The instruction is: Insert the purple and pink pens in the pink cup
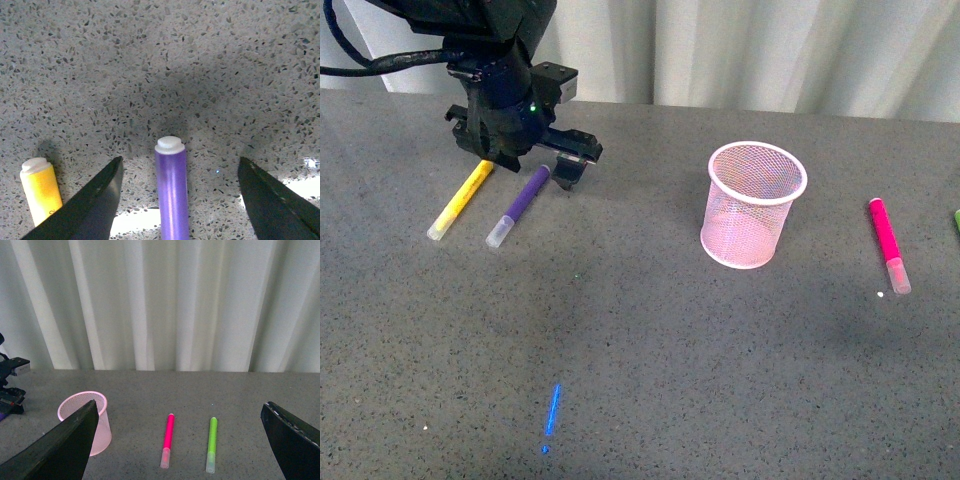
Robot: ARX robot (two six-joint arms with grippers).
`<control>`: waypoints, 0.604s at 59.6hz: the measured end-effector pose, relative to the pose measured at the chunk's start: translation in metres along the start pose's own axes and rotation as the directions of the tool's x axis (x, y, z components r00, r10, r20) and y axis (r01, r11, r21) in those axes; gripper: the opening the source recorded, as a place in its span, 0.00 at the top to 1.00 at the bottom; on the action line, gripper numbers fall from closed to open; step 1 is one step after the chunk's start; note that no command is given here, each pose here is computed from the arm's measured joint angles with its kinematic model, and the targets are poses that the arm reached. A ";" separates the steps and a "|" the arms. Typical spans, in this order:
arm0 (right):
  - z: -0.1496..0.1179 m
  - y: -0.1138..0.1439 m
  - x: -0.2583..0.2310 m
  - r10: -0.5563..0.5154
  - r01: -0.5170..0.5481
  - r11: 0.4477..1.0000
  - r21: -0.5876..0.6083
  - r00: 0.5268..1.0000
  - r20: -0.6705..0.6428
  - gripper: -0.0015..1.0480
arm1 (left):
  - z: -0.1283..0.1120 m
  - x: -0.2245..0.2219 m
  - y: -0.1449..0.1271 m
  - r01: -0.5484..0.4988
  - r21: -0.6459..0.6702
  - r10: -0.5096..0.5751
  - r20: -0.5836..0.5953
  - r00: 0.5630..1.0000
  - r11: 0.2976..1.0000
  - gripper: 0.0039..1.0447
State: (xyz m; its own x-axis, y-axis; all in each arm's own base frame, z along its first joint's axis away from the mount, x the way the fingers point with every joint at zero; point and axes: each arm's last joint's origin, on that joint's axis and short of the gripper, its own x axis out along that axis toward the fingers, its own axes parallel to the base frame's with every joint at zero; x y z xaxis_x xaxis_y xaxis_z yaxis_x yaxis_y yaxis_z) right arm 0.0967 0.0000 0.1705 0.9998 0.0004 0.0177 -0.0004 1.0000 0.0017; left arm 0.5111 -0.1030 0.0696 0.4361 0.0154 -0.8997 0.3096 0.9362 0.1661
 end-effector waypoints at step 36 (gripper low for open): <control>0.000 0.000 0.000 0.000 0.000 1.000 0.000 1.000 0.000 0.07 | -0.010 0.001 0.002 -0.088 0.080 0.087 0.018 0.996 0.993 0.89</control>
State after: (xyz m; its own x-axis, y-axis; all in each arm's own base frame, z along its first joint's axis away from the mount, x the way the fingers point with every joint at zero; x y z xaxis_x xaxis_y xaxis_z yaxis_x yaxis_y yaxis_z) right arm 0.0967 0.0000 0.1705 0.9998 0.0004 0.0177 -0.0004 1.0000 0.0017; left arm 0.5037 -0.0975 0.0653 0.4766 0.0905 -0.8744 0.3362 0.9003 0.2765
